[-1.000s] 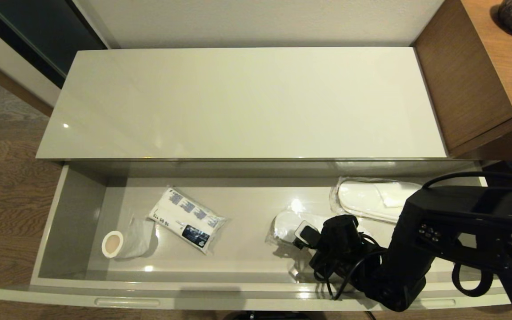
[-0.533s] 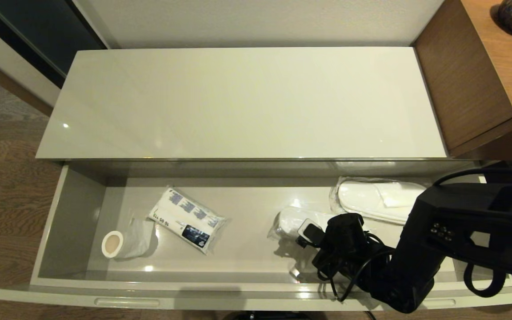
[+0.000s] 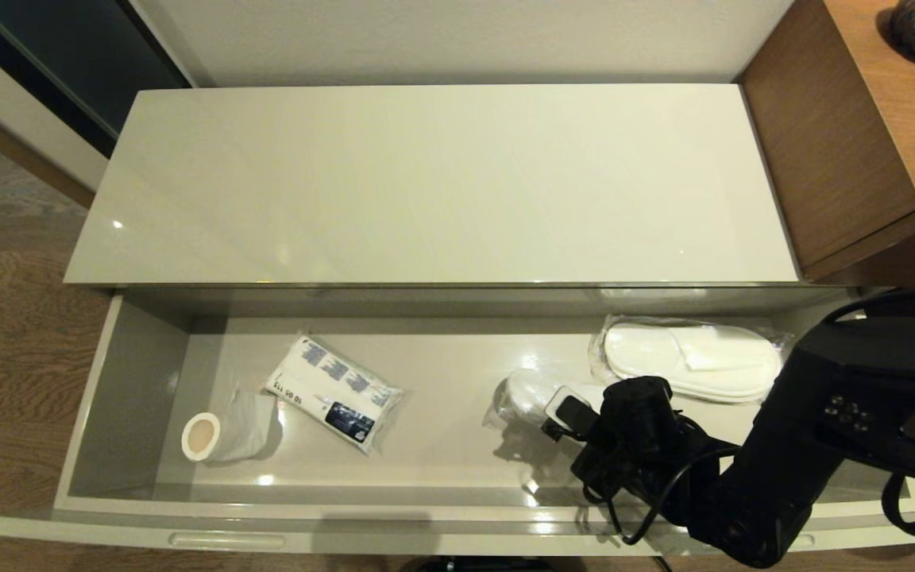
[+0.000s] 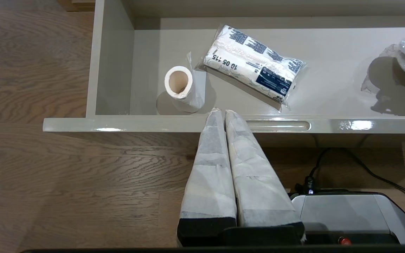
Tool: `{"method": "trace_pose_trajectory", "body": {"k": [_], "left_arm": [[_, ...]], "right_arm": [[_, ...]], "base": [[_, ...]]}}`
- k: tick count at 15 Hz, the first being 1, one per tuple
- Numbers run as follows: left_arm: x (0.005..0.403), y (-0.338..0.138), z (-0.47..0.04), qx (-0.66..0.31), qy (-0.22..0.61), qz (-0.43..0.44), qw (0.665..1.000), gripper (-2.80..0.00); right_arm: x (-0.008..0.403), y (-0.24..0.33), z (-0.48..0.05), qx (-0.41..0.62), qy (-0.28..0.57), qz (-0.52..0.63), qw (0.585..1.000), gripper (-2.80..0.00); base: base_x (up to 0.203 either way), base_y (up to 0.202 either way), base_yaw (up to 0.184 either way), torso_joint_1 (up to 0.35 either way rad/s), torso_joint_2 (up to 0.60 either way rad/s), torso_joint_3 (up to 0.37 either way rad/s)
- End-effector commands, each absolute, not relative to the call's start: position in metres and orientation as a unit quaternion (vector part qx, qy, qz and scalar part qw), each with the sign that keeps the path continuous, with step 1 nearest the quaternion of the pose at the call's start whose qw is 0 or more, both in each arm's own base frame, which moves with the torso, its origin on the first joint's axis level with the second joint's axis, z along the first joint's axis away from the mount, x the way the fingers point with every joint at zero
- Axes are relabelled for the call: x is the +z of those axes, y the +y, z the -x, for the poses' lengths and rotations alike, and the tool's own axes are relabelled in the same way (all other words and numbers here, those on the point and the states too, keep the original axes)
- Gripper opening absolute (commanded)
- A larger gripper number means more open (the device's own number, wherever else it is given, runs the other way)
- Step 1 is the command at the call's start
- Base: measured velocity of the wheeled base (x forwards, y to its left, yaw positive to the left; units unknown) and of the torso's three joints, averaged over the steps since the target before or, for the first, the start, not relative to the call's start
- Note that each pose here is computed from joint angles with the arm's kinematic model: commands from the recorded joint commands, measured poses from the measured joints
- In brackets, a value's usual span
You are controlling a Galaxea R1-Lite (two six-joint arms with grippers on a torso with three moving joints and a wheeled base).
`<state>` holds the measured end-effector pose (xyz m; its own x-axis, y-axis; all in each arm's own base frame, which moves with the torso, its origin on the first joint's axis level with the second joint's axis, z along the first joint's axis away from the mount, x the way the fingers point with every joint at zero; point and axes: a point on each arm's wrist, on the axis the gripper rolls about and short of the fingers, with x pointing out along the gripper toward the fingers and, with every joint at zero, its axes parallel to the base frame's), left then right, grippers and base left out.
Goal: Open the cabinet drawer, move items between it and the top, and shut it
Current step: Take out the disposable slippers from the drawer
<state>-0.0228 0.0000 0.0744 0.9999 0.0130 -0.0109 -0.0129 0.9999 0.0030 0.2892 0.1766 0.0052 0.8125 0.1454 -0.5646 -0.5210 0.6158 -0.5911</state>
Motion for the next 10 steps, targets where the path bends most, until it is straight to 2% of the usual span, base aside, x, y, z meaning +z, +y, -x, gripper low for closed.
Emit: {"method": "trace_pose_trajectory", "body": {"k": [1,10], "left_arm": [[0.074,0.0,0.023,0.007,0.006,-0.002,1.0,-2.8],[0.074,0.0,0.023,0.007,0.006,-0.002,1.0,-2.8]], "right_arm": [[0.019,0.172,-0.281,0.189,0.227,0.392,0.871,-2.8],[0.058,0.167,-0.261,0.175,0.202,0.393,0.88,-2.8]], "base": [[0.0,0.0,0.0,0.0,0.0,0.0],[0.0,0.0,0.0,0.0,0.0,0.0]]}}
